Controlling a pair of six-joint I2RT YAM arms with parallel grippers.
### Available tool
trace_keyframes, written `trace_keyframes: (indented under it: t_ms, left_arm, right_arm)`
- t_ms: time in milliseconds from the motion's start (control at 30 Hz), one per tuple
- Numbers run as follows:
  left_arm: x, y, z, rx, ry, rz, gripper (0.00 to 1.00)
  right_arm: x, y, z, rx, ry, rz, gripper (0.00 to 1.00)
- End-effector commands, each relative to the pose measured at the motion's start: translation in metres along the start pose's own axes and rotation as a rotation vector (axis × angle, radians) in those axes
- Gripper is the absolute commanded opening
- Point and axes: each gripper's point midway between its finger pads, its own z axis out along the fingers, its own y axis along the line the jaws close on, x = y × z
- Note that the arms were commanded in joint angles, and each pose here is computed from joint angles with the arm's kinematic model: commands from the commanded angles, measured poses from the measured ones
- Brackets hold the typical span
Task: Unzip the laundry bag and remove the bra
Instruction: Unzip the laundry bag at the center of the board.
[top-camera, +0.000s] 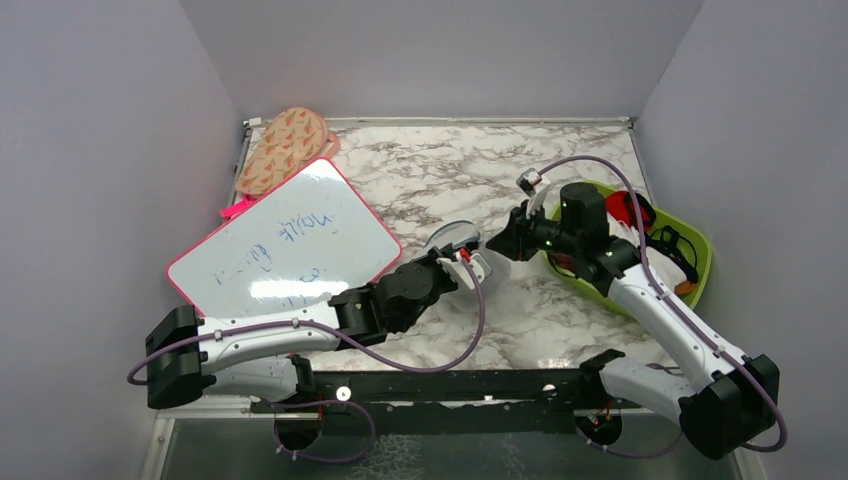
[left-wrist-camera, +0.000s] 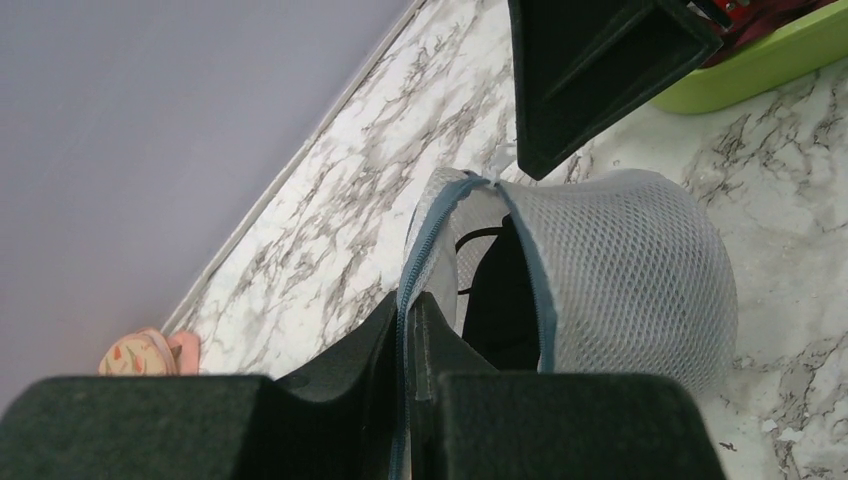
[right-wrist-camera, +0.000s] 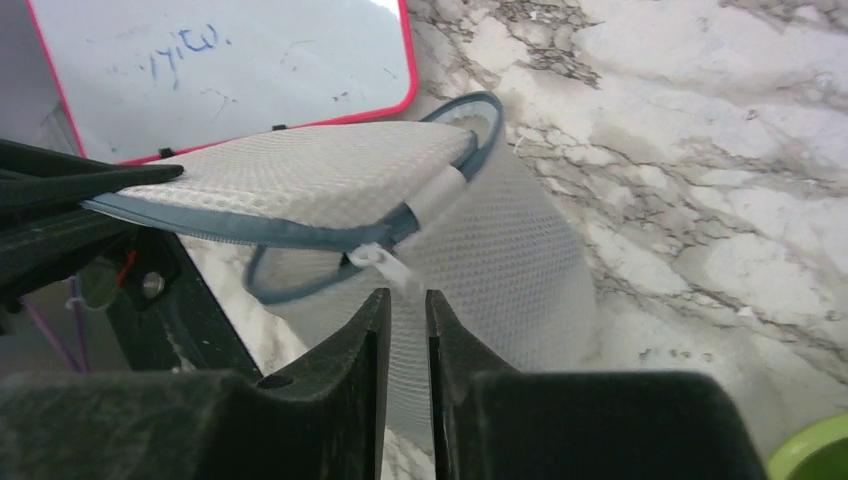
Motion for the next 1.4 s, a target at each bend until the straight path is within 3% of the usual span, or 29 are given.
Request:
trace_keyframes:
  t_ms: [0, 133, 267, 433, 667, 800, 1033, 1367]
  left_arm:
    - [-0.015, 0.011, 0.0, -0.048, -0.025, -0.017, 0.0]
    - [-0.011, 0.012, 0.003, -0.068, -0.001, -0.015, 0.0]
    - [-0.01, 0.011, 0.003, -0.066, -0.002, -0.014, 0.0]
    - [-0.011, 0.011, 0.002, -0.061, -0.006, -0.015, 0.0]
    - [-0.014, 0.011, 0.001, -0.052, -0.013, -0.019, 0.0]
    - [-0.014, 0.01, 0.001, -0.044, -0.014, -0.019, 0.0]
    - [-0.016, 0.01, 0.001, -0.038, -0.018, -0.02, 0.0]
    - [-0.019, 0.004, 0.001, -0.011, -0.019, -0.029, 0.0]
  right_arm:
    - [-0.009, 0.005, -0.007, -0.035, 0.007, -0.068, 0.25]
    - [-0.019, 0.01, -0.016, -0.034, -0.054, -0.121, 0.46]
    - [-0.032, 0.032, -0.019, -0.151, -0.129, -0.175, 0.65]
    - [-0.036, 0.046, -0.006, -0.262, -0.166, -0.245, 0.73]
    - [-0.025, 0.058, 0.003, -0.387, -0.302, -0.541, 0.73]
    - [-0.031, 0.051, 0.004, -0.339, -0.371, -0.685, 0.73]
    - [-0.04, 0.045, 0.014, -0.325, -0.405, -0.812, 0.72]
    - [-0.028, 0.07, 0.026, -0.508, -0.432, -0.954, 0.54]
